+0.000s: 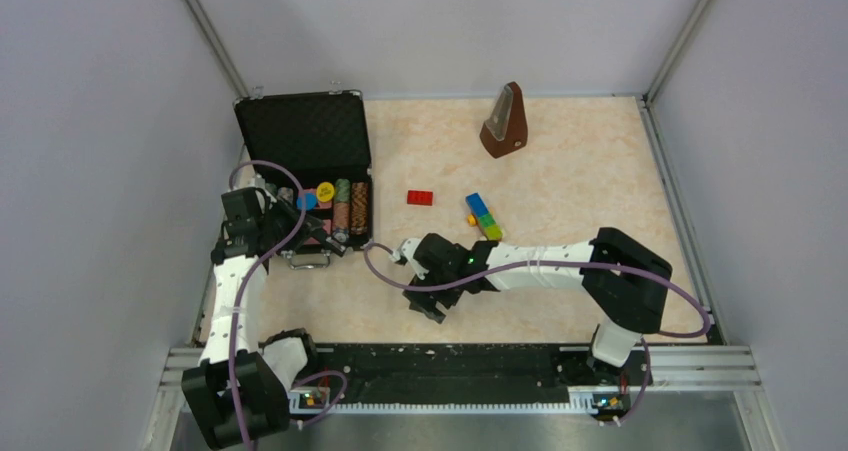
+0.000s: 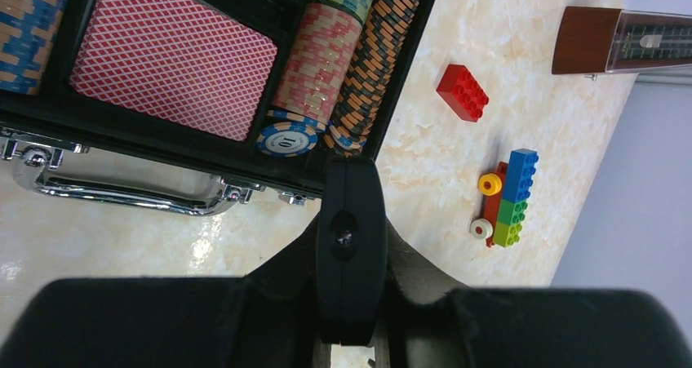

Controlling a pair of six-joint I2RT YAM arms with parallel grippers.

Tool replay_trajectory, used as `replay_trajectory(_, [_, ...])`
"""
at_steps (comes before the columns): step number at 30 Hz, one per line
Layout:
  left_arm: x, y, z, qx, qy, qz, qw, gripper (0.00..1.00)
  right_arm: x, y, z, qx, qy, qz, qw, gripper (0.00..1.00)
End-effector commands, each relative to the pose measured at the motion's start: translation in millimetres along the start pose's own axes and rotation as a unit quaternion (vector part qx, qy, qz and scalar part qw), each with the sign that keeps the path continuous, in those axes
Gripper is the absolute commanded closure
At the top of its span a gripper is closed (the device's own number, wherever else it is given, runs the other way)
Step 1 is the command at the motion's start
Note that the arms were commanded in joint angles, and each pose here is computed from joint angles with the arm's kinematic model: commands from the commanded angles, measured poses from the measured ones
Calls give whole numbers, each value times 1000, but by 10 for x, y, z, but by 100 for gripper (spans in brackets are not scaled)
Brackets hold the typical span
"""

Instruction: Load the batteries into the remote control

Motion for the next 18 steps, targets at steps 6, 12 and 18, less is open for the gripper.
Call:
replay_trajectory(6, [145, -31, 55, 2, -32, -15, 999, 100, 227, 72, -19, 12, 10, 102, 995, 23])
replay_trajectory(12, [147, -7, 44, 6, -32, -13, 999, 100, 163, 106, -147, -5, 29, 125, 992, 29])
replay_trajectory(18, [162, 3, 33, 8, -32, -12, 999, 100, 27, 103, -235, -27, 57, 140, 988, 44])
Point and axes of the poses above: each gripper's point midway between its finger pads, its own z axis back along the fingers, its own y axis along the line the jaws close on, x = y × z, the point moved 1 cm from there along z, back along the fingers, and after that the axes turned 3 degrees about -z, right-handed, at the moved point
